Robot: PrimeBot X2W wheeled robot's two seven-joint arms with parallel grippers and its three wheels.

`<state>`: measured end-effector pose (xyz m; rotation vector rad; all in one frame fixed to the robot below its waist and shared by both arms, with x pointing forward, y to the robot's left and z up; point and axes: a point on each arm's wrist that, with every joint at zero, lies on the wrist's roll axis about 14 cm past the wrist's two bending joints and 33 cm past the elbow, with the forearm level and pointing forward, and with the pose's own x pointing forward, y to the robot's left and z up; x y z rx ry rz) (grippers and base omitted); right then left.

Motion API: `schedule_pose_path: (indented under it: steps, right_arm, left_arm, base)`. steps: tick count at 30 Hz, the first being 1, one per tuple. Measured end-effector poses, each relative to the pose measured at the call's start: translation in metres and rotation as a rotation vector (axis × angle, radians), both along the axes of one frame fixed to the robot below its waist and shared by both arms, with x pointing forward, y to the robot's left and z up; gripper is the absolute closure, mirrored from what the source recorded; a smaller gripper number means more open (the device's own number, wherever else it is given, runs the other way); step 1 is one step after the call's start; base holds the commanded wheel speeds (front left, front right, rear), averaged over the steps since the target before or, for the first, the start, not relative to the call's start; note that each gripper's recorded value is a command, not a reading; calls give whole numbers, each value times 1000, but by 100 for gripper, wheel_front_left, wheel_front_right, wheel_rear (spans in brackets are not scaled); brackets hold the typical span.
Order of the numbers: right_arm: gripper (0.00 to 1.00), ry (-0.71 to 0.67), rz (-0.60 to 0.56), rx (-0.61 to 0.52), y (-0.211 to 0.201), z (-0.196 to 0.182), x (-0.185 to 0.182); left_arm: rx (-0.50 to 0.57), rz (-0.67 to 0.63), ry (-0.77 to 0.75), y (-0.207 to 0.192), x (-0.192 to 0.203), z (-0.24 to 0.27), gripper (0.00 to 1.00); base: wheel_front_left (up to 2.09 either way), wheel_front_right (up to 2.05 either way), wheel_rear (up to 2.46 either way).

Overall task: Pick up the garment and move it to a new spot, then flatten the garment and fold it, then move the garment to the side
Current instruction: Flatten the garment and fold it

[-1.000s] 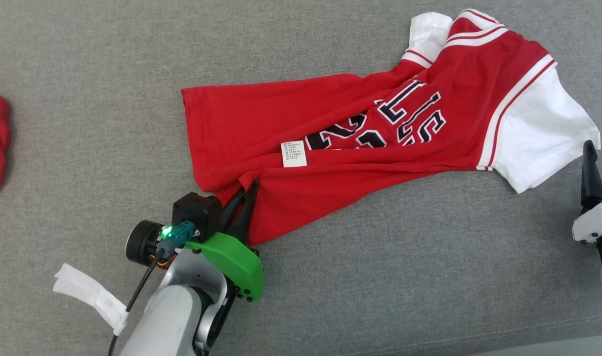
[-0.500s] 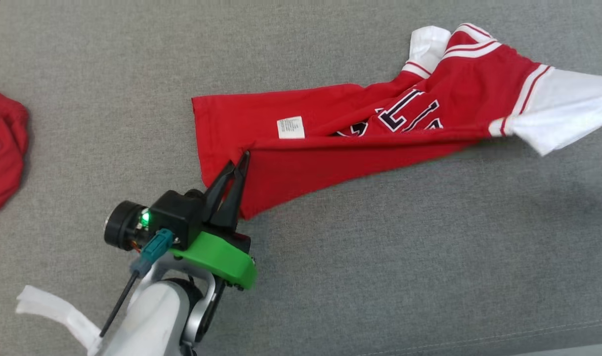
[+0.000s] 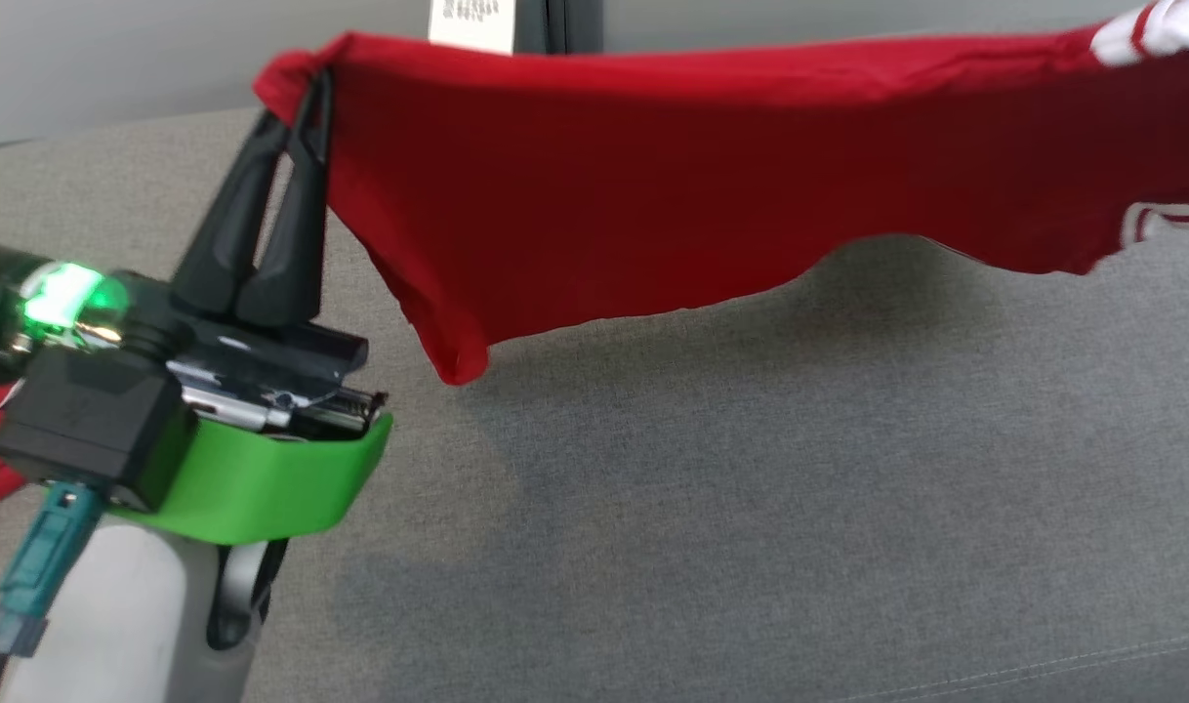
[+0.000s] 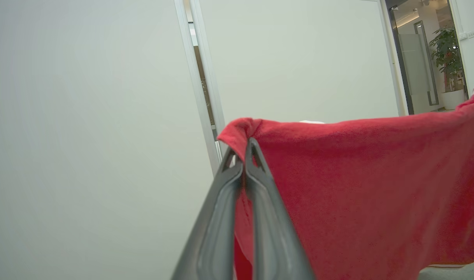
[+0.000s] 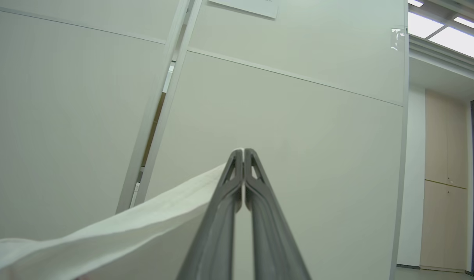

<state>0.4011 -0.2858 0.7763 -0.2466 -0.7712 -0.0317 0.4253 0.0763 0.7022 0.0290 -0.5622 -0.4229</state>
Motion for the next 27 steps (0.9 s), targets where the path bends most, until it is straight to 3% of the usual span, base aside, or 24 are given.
schedule_pose_path:
  steps: [4, 10, 16, 20, 27]
  right_arm:
    - [100, -140, -13, -52, 5, 61, -29]
    - [100, -185, 30, -50, 11, 96, -29]
    - [100, -92, 85, -18, 13, 89, 19]
    - [100, -3, 121, 19, 16, 72, 69]
    - [100, 30, 191, 98, 37, 64, 143]
  left_arm:
    - [19, -3, -195, 4, -20, 64, 100]
    - [61, -5, -297, 6, -25, 107, 100]
    - [44, -37, -175, 1, 23, 94, 100]
    - [-15, -34, -84, 2, 73, 77, 100]
    - [-142, 34, -15, 19, 155, 58, 100]
  base:
    - [0, 0, 0]
    - [0, 0, 0]
    - [0, 0, 0]
    - [0, 0, 0]
    - [0, 0, 0]
